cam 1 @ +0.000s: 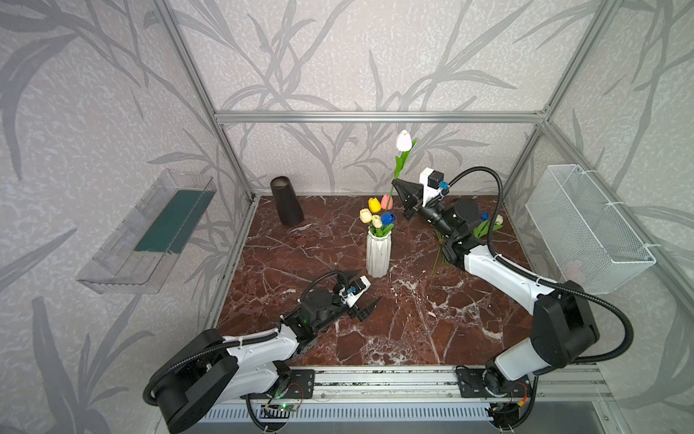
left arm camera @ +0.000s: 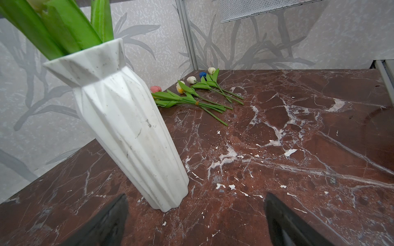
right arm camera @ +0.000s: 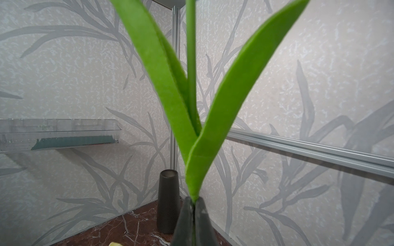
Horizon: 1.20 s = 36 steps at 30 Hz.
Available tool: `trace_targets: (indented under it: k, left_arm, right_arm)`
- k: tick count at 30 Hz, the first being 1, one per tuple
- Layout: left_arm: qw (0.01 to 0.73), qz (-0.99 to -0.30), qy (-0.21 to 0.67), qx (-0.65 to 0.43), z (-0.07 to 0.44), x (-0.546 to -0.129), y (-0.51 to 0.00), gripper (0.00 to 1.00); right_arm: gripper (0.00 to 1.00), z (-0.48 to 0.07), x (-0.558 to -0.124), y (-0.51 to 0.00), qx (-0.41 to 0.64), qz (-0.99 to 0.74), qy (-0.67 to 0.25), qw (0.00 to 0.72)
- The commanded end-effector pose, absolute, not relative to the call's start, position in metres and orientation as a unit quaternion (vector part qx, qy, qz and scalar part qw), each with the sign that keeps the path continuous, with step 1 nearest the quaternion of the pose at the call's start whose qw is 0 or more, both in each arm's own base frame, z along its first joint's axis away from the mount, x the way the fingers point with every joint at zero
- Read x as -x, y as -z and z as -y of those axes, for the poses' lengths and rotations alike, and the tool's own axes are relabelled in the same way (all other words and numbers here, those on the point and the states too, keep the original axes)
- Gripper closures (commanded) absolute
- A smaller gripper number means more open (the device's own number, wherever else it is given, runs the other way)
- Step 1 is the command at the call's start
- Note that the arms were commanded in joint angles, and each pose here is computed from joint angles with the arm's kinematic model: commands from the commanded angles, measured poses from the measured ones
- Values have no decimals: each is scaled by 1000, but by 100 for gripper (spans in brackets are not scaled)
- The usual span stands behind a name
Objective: Arrange the flowers into the vase
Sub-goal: 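Lower the white tulip stem into the vase with the right gripper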
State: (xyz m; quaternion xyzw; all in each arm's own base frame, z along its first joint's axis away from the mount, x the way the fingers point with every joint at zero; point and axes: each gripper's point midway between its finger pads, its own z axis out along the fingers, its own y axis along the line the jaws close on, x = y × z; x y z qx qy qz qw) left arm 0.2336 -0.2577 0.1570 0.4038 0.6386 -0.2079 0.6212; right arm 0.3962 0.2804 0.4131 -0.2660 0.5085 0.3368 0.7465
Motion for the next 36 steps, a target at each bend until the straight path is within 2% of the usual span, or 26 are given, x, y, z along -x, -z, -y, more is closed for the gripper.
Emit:
trace_targets:
  k: [1,8,20,28,36]
  left_arm:
    - [633,-623,205,-411,263,-236,-169,1]
    - [634,-623,204,-411,263,-236,-169,1]
    - [634,-622,204,-411,263,-236,-169,1]
    - [635,-623,204,-410,262,-236,-169,1]
    - [634,-622,205,-412,263,-236,-169,1]
  right_arm:
    - [100,-286,-392,-413,282,-486,-333,757]
    - [100,-289,-381,-398,296,-485,-343,748]
    - [100,-280,-362,-438,287,-471,-366,750]
    - [100,-287,-362,-432,283,-468,-401,735]
    - [100,-285,-379,-427,278,-474,-350,759]
